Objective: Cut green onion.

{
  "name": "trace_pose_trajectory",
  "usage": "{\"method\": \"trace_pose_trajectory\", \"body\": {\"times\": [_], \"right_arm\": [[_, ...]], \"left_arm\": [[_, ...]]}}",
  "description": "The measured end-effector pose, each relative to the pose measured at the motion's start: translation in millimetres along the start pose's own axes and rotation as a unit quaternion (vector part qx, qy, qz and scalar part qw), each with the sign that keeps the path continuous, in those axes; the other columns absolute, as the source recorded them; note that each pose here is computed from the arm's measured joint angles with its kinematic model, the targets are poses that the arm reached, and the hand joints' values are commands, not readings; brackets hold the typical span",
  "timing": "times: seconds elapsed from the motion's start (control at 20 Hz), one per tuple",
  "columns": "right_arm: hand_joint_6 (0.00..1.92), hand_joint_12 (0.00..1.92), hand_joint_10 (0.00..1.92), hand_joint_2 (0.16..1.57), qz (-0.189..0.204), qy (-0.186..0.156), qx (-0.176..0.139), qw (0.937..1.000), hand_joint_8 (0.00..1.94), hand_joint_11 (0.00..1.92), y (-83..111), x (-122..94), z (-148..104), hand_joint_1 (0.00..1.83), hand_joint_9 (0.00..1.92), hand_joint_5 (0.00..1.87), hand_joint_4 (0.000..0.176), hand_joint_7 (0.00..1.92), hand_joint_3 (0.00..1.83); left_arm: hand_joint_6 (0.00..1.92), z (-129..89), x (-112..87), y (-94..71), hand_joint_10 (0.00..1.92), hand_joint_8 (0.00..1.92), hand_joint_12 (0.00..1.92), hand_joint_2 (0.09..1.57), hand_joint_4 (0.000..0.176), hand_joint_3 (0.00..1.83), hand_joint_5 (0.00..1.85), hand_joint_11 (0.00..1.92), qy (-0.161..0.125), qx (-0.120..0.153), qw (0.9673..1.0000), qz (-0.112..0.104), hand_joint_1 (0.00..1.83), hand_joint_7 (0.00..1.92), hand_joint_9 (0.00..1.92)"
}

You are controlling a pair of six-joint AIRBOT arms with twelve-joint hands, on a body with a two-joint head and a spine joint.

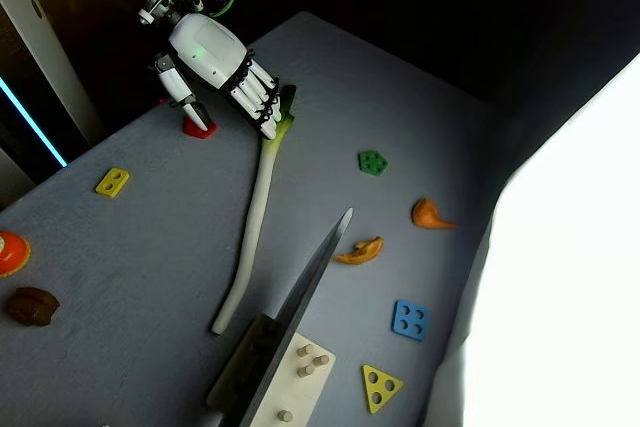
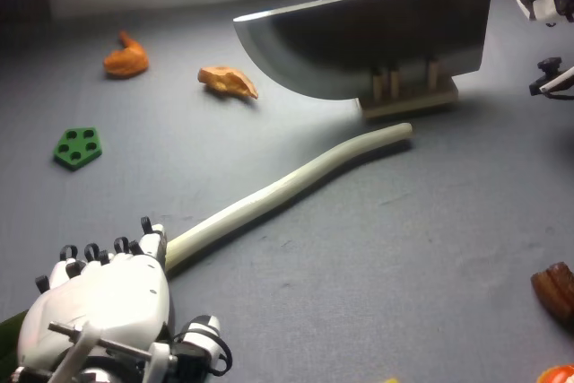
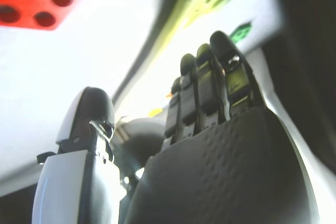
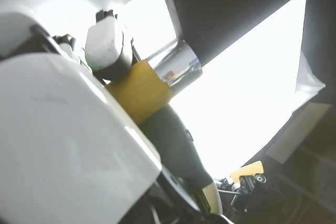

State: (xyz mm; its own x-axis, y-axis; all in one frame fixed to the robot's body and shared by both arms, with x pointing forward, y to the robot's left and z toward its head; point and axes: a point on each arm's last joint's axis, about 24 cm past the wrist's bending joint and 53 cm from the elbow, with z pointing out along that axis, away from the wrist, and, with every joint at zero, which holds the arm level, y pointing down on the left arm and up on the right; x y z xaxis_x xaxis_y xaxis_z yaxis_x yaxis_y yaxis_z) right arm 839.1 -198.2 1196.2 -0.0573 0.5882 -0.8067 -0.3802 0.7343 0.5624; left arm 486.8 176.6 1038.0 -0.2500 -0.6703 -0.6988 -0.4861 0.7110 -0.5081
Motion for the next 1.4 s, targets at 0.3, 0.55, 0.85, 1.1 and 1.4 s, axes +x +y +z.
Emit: {"method": "trace_pose_trajectory", "body": {"times": [0.3,0.55,0.85,1.1,1.4], "right_arm": [[1.92,1.92,1.92,0.80,-0.051,-0.036,-0.015,0.9979,1.94,1.71,7.4,-13.4,-1.7,1.67,1.67,1.40,0.176,1.57,0.76],[1.92,1.92,1.92,0.83,-0.048,-0.048,-0.005,0.9977,1.94,1.69,4.1,-14.3,-1.5,1.66,1.66,1.40,0.176,1.55,0.72],[1.92,1.92,1.92,0.83,-0.016,-0.068,-0.009,0.9975,1.94,1.68,7.5,-22.7,-1.1,1.66,1.66,1.37,0.176,1.56,0.71],[1.92,1.92,1.92,0.82,0.013,-0.076,-0.015,0.9969,1.94,1.72,10.0,-35.3,0.0,1.65,1.69,1.41,0.176,1.60,0.73],[1.92,1.92,1.92,0.82,0.024,-0.078,-0.022,0.9964,1.94,1.73,14.3,-47.5,0.9,1.67,1.69,1.40,0.176,1.60,0.74]], "left_arm": [[0.00,-3.3,18.0,-5.2,0.00,0.00,0.73,1.33,0.032,0.00,0.09,0.00,0.015,0.013,0.9998,-0.005,0.65,0.27,0.24],[0.00,4.2,14.6,2.3,0.00,0.01,0.77,1.32,0.032,0.00,0.08,0.00,0.002,0.014,0.9998,-0.014,0.65,0.30,0.25],[0.01,8.5,10.5,8.6,0.01,0.00,0.78,1.31,0.034,0.00,0.19,0.00,-0.007,0.011,0.9998,-0.013,0.69,0.41,0.32],[0.00,10.8,8.7,7.5,0.00,0.00,0.71,1.31,0.033,0.00,0.17,0.00,-0.012,0.015,0.9997,-0.013,0.69,0.35,0.27],[0.00,14.4,5.1,5.0,0.01,0.01,0.75,1.32,0.033,0.00,0.14,0.00,-0.019,0.018,0.9996,-0.014,0.64,0.39,0.29]]}}
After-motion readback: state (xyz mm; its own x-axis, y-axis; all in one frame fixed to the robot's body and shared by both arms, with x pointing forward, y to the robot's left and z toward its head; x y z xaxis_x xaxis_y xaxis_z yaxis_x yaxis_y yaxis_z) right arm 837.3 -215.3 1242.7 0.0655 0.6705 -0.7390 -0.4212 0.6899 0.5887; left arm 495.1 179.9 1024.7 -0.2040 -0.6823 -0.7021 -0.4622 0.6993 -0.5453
